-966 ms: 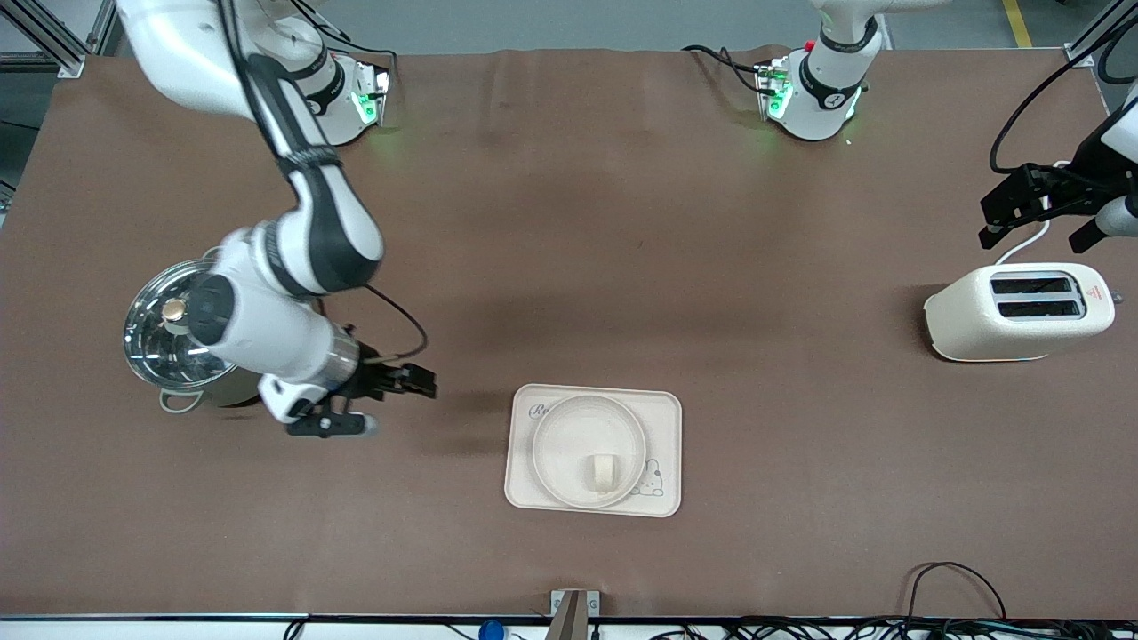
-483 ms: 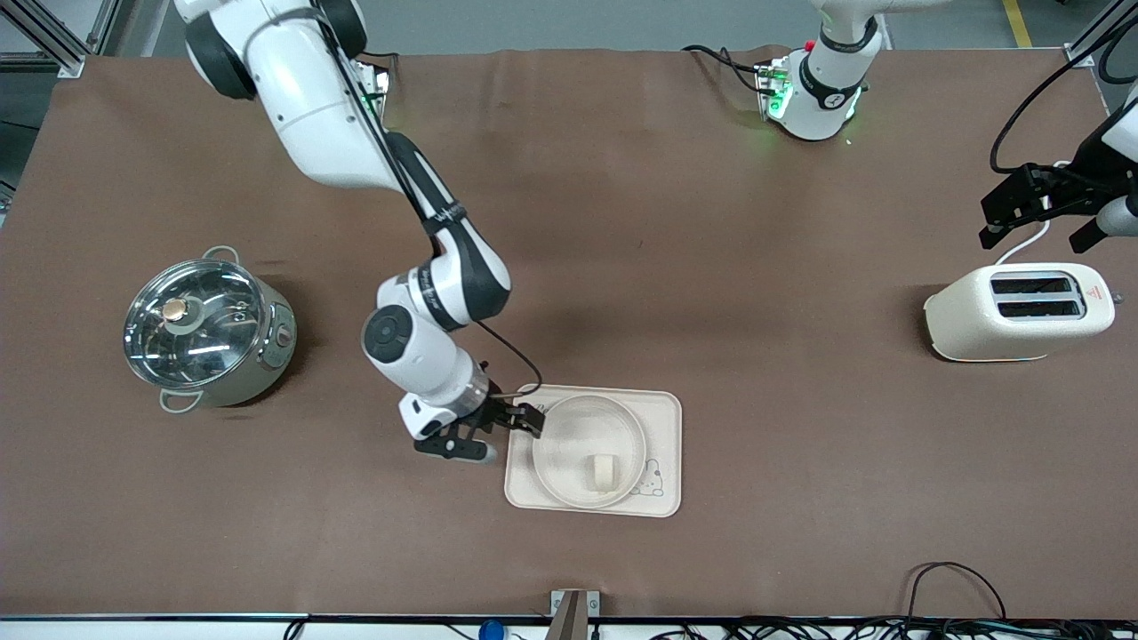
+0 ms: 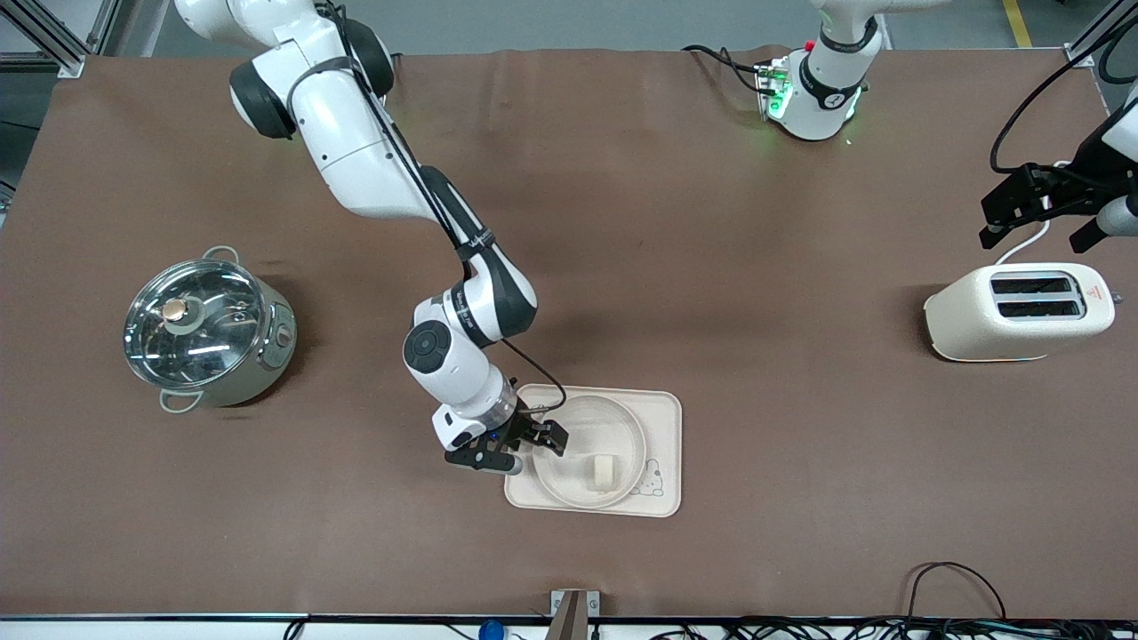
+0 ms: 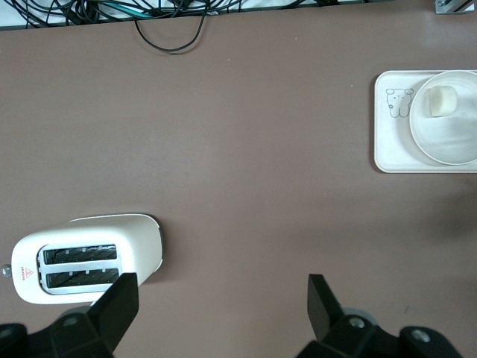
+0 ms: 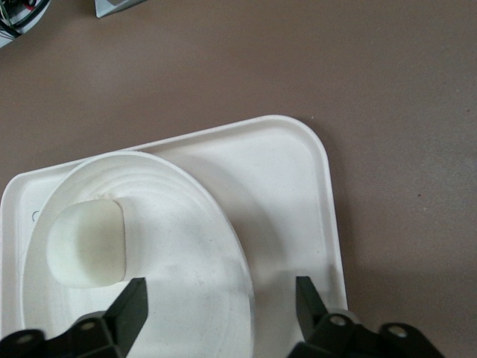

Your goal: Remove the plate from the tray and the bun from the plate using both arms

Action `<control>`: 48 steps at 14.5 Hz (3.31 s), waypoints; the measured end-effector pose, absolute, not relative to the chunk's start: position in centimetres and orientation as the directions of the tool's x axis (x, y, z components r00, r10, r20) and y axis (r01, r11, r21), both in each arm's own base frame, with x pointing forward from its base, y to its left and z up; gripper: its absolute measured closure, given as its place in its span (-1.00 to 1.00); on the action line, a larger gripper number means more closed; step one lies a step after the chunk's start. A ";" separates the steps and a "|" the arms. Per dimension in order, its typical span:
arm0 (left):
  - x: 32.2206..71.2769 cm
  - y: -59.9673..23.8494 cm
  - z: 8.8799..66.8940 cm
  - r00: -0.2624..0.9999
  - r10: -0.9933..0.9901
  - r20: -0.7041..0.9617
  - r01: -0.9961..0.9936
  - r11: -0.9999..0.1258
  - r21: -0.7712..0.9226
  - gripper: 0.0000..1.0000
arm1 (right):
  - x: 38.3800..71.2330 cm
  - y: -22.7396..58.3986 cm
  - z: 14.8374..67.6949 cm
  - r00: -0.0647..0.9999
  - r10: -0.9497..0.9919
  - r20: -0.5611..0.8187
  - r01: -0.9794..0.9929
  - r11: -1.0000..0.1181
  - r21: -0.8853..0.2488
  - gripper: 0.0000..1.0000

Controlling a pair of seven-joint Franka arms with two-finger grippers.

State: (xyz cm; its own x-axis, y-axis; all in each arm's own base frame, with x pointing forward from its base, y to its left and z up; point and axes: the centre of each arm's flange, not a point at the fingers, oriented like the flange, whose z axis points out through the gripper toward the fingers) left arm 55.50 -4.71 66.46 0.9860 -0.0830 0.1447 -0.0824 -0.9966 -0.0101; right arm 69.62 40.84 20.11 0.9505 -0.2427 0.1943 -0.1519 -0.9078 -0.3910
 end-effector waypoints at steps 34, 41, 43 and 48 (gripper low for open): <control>55.2 -4.7 66.2 0.990 -0.083 0.116 -0.083 -0.997 -0.010 -1.00 | 46.0 41.1 19.8 0.975 -0.130 0.181 -0.049 -0.917 -0.396 0.91; 53.5 -5.9 64.3 0.995 -0.085 -0.049 -0.085 -0.996 -0.005 -1.00 | 44.7 41.9 19.5 0.971 -0.196 0.136 -0.125 -0.904 -0.409 0.37; 53.5 -8.8 62.7 0.993 -0.086 -0.077 -0.085 -0.996 0.009 -1.00 | 44.9 41.8 19.9 0.967 -0.218 0.133 -0.145 -0.898 -0.417 -0.01; 55.4 -22.9 51.2 0.994 0.010 -0.113 0.019 -0.996 0.086 -1.00 | 49.6 37.0 26.1 0.974 -0.219 0.050 -0.184 -0.906 -0.382 -0.99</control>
